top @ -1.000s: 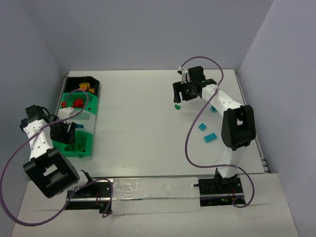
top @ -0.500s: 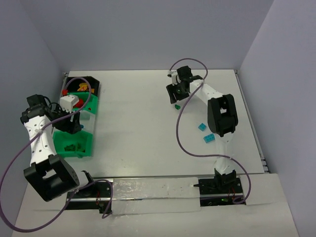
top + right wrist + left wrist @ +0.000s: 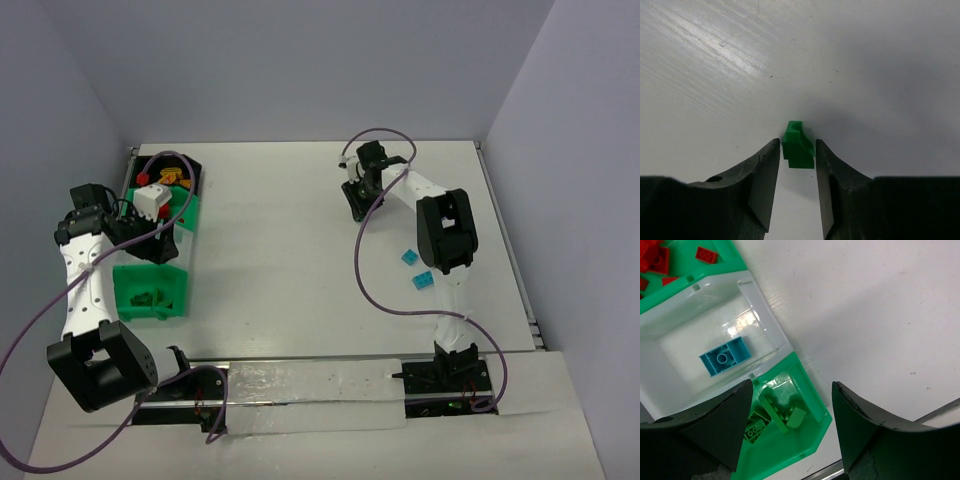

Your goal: Sort the legos into containers by color

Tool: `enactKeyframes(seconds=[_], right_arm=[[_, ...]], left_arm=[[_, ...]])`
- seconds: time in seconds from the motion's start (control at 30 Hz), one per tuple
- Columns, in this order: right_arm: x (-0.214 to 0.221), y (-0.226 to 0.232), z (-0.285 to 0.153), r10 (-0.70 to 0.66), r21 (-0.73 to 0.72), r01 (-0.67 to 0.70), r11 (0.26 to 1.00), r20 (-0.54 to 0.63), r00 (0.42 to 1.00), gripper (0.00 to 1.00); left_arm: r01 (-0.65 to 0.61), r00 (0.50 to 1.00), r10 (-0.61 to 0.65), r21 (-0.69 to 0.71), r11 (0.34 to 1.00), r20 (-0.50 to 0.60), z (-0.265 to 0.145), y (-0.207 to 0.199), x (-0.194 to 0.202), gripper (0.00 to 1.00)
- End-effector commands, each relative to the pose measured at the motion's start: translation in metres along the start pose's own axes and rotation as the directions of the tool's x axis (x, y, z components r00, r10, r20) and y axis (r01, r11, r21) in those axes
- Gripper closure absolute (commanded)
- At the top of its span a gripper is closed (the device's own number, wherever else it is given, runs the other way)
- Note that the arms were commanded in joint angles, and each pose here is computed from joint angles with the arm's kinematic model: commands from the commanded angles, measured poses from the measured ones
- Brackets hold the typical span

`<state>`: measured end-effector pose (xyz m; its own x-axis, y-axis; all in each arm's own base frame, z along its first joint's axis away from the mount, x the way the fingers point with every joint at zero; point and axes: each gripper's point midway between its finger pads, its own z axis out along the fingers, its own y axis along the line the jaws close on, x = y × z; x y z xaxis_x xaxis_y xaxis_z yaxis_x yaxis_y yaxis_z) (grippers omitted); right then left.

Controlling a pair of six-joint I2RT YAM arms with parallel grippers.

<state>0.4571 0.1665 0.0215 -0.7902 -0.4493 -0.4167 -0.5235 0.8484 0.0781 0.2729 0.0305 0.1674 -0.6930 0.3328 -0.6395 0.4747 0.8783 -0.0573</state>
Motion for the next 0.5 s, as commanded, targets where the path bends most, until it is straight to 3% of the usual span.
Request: enactKeyframes(seconds=[0.0, 0.2, 0.27, 0.33, 0.4, 0.47], right_arm=[[0.007, 0.002, 0.0, -0.029, 0.005, 0.029, 1.0, -0.023, 0.999, 0.61], [0.006, 0.012, -0.01, -0.052, -0.018, 0.052, 0.998, -0.002, 0.999, 0.8], [0.001, 0.021, -0.023, -0.063, -0.06, 0.065, 0.996, 0.035, 0.997, 0.82], [-0.01, 0.045, -0.054, -0.094, -0.146, 0.114, 0.983, 0.143, 0.985, 0.82], [-0.026, 0.07, -0.075, -0.116, -0.23, 0.179, 0.957, 0.262, 0.958, 0.81], [-0.032, 0.095, -0.101, -0.145, -0.268, 0.246, 0.931, 0.346, 0.927, 0.81]], left_arm=[[-0.015, 0.996, 0.016, -0.011, 1.0, 0.083, -0.002, 0.001, -0.025, 0.26], [0.037, 0.985, -0.043, 0.04, 0.999, 0.168, 0.0, -0.007, -0.052, 0.26], [0.079, 0.977, -0.094, 0.081, 0.994, 0.193, 0.001, -0.014, -0.064, 0.26], [0.203, 0.945, -0.231, 0.137, 0.969, 0.233, 0.004, -0.023, -0.089, 0.27], [0.236, 0.921, -0.279, 0.178, 0.955, 0.271, 0.01, -0.032, -0.111, 0.28], [0.366, 0.865, -0.429, 0.26, 0.894, 0.259, 0.017, -0.052, -0.126, 0.28]])
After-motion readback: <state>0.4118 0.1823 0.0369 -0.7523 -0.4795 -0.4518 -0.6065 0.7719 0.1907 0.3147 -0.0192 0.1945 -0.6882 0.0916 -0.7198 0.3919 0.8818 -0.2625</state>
